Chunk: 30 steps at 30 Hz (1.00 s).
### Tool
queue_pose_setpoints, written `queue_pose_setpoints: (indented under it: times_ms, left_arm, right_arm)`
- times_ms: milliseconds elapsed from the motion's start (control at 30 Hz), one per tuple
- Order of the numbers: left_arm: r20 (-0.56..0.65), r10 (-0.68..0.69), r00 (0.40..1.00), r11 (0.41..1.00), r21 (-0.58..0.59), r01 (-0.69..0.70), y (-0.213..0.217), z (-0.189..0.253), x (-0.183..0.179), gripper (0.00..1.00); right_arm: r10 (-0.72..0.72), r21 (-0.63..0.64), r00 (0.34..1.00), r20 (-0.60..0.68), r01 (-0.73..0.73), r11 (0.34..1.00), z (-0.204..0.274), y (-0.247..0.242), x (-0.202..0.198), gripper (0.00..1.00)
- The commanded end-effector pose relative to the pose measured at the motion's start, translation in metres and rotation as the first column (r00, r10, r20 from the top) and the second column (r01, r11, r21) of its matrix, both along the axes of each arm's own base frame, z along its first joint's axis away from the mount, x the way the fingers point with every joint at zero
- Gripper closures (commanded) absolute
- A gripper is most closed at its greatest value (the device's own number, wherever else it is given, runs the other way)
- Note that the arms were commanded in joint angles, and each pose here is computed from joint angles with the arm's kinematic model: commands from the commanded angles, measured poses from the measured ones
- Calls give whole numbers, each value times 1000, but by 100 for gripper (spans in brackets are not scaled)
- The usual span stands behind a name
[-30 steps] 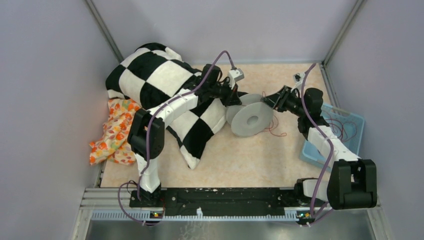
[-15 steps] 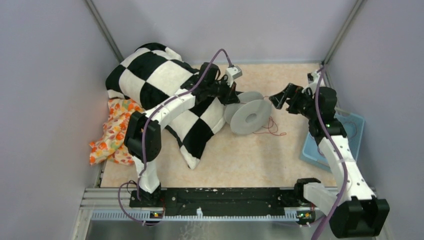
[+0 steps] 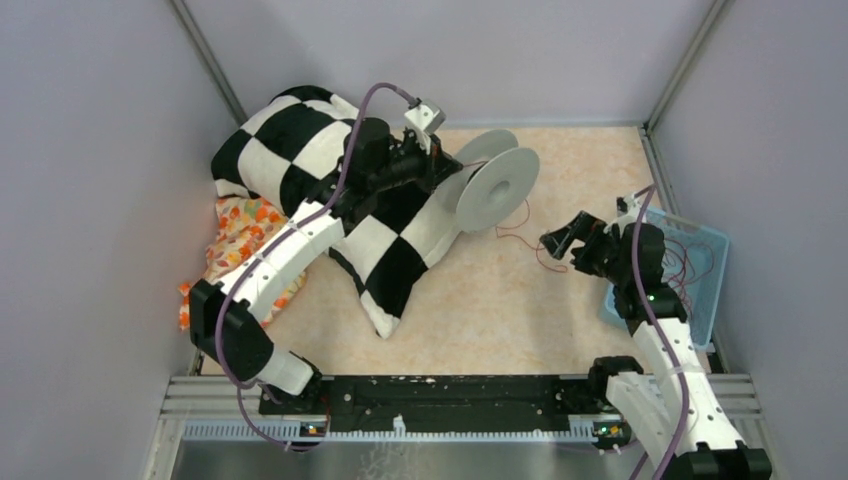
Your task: Wrap the cables
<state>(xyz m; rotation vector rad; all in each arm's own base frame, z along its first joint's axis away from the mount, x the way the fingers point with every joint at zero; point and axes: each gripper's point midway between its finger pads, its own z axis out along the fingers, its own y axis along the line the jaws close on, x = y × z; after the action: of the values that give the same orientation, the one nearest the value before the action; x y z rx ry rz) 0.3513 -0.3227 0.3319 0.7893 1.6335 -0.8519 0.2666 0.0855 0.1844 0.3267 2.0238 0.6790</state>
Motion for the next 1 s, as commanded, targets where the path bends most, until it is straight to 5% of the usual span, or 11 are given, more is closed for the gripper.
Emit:
queue_pose_setpoints:
  times_ms: [0, 133, 400, 700, 967]
  left_arm:
    - [163, 84, 983, 980, -193, -52, 12, 89, -3, 100]
    - [185, 124, 975, 966, -245, -76, 19, 110, -5, 100]
    - [162, 108, 981, 964, -259, -63, 14, 105, -4, 100]
    - [140, 70, 988, 954, -299, -25, 7, 101, -7, 100]
    - [160, 87, 983, 957, -286, -38, 11, 102, -7, 100]
  right_arm:
    - [-32, 90, 996, 82, 25, 996, 5, 8, 14, 3]
    - [-94, 58, 993, 64, 91, 994, -14, -2, 22, 5]
    - [-196, 45, 956, -216, 211, 977, -67, -8, 40, 11]
    - [-304, 93, 920, -248, 334, 938, -75, 12, 78, 21]
    - [-361, 74, 894, -266, 392, 917, -92, 12, 118, 47]
